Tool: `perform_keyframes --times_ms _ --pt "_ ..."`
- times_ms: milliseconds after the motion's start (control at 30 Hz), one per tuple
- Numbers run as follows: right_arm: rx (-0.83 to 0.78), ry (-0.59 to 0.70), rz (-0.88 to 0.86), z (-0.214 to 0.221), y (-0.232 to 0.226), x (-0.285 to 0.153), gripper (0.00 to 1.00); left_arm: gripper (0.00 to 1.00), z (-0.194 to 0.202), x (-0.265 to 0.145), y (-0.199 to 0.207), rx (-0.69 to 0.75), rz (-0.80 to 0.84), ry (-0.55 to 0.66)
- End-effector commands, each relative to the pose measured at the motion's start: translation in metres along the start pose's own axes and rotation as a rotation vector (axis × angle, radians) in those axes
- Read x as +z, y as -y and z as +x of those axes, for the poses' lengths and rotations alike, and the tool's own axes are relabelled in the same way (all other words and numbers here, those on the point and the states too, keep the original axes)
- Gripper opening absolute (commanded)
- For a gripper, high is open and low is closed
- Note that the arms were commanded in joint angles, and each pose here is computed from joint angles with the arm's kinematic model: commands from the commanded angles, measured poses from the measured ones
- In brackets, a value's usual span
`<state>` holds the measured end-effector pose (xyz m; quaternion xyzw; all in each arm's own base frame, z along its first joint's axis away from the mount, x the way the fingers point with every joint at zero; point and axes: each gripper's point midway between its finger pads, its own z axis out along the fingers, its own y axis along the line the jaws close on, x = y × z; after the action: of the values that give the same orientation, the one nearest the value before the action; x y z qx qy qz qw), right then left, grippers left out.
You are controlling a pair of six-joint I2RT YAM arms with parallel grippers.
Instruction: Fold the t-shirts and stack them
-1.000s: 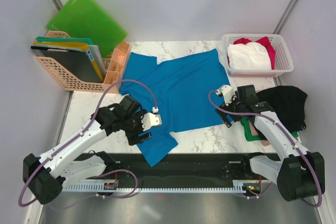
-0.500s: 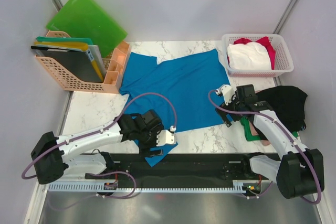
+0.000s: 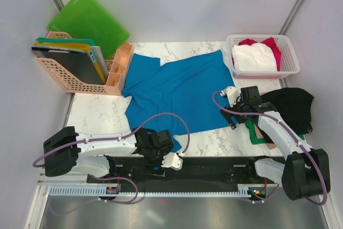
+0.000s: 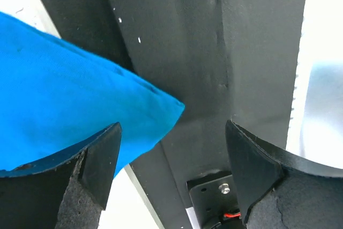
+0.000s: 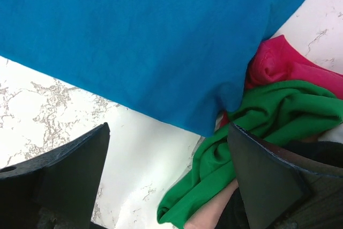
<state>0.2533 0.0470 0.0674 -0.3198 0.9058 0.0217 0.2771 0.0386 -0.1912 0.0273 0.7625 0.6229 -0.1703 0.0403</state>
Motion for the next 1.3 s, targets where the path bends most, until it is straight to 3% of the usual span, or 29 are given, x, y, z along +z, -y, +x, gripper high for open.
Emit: perform_keyframes --times_ms 0,200,233,267,333,367,600,733,900,1267 --pt "0.009 0.007 0.01 -0.001 0.002 0.004 0.98 0.85 -0.017 0.006 -0.004 0.032 -0.002 0.041" --pt "0.009 0.007 0.007 0.0 0.001 0.004 0.98 0.79 -0.021 0.013 -0.02 0.05 -0.066 0.043" --pt "0.007 0.005 0.003 0.0 0.0 0.004 0.98 0.48 -0.02 0.014 -0.023 0.052 -0.079 0.035" --pt "0.007 0.003 0.004 0.0 0.001 0.005 0.98 0.39 -0.021 0.014 -0.022 0.051 -0.075 0.036" --pt "0.008 -0.004 0.001 0.001 0.0 0.006 0.98 0.06 -0.019 0.015 -0.021 0.047 -0.069 0.033" --pt "0.007 -0.005 -0.001 0.002 0.0 0.006 0.98 0.02 -0.019 0.015 -0.021 0.046 -0.071 0.033" --pt "0.007 -0.005 0.0 0.001 0.0 0.006 0.98 0.02 -0.017 0.003 -0.03 0.072 -0.149 0.036" --pt "0.006 0.001 0.002 0.0 0.0 0.005 0.98 0.02 -0.018 -0.029 -0.066 0.08 -0.37 0.061" --pt "0.002 0.001 -0.008 0.001 -0.001 0.005 0.98 0.02 0.001 -0.079 -0.108 -0.045 -0.591 0.161" --pt "-0.006 -0.031 -0.033 0.001 -0.002 0.006 0.98 0.02 0.036 -0.11 -0.111 -0.159 -0.748 0.249"
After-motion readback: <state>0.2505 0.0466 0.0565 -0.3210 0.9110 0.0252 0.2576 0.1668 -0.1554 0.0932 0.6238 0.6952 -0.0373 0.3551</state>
